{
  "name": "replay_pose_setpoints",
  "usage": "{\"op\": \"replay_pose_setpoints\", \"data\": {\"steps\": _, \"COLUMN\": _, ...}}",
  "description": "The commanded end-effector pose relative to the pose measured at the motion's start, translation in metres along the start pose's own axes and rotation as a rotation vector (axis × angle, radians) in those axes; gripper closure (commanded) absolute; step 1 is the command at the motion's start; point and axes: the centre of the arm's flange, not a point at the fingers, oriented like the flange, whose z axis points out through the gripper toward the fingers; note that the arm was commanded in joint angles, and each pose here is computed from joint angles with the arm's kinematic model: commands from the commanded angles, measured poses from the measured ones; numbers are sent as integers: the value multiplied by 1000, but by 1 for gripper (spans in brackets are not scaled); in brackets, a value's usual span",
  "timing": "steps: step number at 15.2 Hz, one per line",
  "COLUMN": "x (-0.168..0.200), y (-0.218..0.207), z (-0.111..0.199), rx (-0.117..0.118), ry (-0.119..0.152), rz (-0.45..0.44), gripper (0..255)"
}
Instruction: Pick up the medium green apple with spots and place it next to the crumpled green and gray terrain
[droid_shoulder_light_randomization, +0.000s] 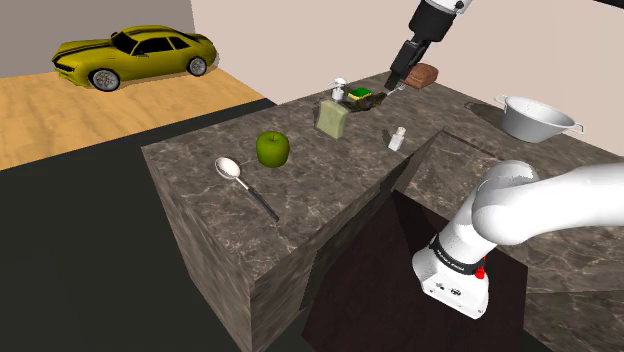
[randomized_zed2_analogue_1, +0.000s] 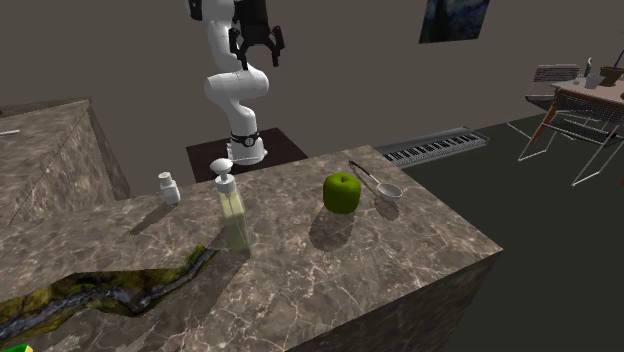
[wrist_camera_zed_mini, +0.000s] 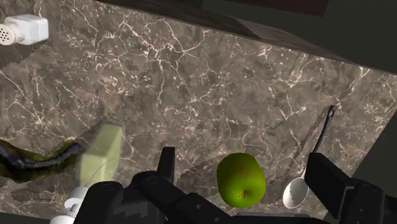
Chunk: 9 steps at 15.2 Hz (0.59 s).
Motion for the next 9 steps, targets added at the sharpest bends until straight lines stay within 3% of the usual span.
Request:
{"op": "replay_pose_setpoints", "data": {"steps": 1, "x": 0, "y": 0, "z": 0, "rx": 0, "ry": 0, "rz": 0, "gripper": 0}}
{"op": "replay_pose_setpoints", "data": {"steps": 9, "x": 88, "y": -36, "z": 65, "rx": 17, "ry": -93, "rz": 167, "gripper": 0}}
